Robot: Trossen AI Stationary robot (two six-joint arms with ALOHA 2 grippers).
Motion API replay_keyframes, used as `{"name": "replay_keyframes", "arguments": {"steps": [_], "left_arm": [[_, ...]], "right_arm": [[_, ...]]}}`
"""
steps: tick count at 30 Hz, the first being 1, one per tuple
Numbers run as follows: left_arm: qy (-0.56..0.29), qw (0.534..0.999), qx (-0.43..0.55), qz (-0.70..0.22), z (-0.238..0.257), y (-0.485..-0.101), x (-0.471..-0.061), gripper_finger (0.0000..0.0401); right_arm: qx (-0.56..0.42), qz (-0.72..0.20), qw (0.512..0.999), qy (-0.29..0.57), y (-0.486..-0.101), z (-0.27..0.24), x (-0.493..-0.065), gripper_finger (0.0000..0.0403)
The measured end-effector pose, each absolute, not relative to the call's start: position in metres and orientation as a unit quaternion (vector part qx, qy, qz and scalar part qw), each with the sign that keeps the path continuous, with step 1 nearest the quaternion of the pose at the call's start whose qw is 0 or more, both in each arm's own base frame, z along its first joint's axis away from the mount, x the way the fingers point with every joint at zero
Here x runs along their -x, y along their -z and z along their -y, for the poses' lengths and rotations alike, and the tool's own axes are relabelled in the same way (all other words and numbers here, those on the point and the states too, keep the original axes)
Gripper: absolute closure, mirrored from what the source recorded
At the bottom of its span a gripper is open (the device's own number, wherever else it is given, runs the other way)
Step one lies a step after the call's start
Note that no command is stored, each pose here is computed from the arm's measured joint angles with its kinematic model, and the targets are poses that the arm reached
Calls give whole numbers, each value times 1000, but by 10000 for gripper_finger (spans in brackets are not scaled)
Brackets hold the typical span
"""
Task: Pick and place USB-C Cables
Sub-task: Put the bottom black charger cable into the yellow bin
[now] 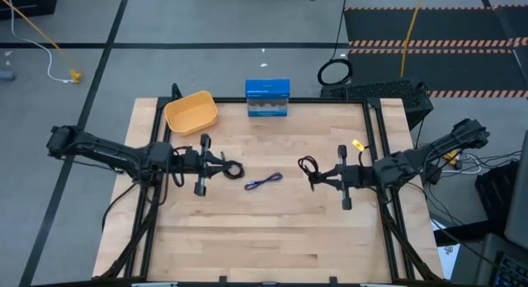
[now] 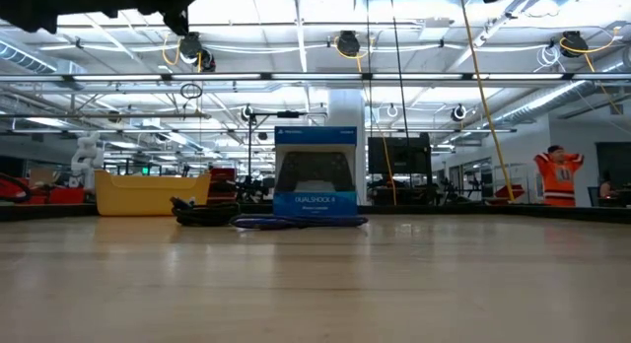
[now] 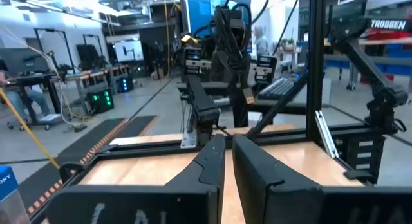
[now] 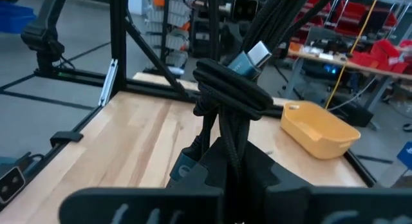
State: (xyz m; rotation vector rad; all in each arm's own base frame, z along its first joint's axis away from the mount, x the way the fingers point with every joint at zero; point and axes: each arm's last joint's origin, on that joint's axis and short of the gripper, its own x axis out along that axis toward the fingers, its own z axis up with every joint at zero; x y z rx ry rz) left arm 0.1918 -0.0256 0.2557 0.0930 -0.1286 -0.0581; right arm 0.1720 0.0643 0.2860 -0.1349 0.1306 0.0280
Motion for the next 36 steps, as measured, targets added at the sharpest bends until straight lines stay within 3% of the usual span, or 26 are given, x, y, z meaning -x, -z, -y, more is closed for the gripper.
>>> {"name": "replay_keyframes", "arguments": {"steps": [9, 18, 28, 36], "left_arm": [[31, 997, -16, 67, 26, -255, -192, 366], [40, 997, 0, 71, 26, -256, -192, 363], [63, 993, 41, 96, 27, -260, -193, 292], [64, 993, 56, 78, 31, -254, -218, 247]], "right_arm": [[69, -59, 996, -11, -285, -64, -174, 399], [74, -38, 996, 16, -275, -65, -209, 399], [45, 9, 998, -40, -261, -54, -247, 399], [42, 29, 997, -50, -247, -48, -267, 399]]}}
